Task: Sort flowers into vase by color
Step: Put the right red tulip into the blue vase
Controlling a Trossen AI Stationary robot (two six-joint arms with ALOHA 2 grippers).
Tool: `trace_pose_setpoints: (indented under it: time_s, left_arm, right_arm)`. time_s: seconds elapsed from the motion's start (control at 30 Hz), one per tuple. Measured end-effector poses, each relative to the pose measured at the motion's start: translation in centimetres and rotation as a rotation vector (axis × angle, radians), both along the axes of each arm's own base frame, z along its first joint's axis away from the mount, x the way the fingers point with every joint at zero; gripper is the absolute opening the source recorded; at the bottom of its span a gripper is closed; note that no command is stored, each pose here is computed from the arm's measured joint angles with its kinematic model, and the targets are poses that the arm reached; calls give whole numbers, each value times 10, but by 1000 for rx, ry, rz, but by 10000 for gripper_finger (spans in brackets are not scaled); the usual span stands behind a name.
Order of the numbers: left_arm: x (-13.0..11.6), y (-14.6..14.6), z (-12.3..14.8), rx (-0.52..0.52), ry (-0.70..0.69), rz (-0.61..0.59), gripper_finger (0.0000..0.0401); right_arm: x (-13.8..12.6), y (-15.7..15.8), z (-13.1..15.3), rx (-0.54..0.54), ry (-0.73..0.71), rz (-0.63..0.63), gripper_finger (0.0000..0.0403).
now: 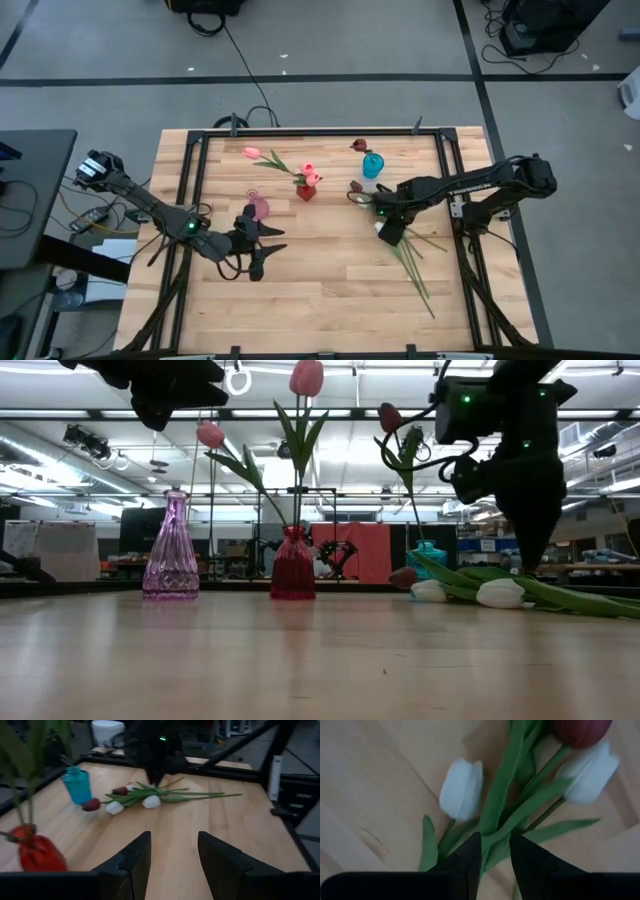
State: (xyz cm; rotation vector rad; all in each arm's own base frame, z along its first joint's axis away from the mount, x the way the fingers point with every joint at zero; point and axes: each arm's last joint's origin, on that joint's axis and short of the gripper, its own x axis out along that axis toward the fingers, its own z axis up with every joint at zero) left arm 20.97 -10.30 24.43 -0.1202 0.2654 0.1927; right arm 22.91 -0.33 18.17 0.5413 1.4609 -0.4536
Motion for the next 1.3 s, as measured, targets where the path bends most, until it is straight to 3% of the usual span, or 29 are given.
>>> trace_pose_setpoints:
  time_s: [0.17, 0.47, 0.77, 0.9, 1.03, 1.3]
  left_arm:
    - [0, 1, 0, 14, -1, 29, 168]
    - [0, 2, 0, 25, -4, 52, 168]
    - [0, 2, 0, 26, -2, 52, 168]
    - [0, 2, 0, 26, -2, 52, 168]
    - [0, 2, 0, 26, -2, 52, 168]
    - [0, 2, 0, 25, -2, 52, 168]
  right_arm:
    - [1, 18, -8, 52, 59, -5, 113]
    - [6, 24, -36, 35, 207, 19, 96]
    - [5, 23, -25, 60, 143, 24, 26]
    - [3, 23, -15, 64, 96, 6, 12]
    - [2, 23, -12, 48, 80, 6, 21]
    - [7, 27, -22, 60, 103, 15, 81]
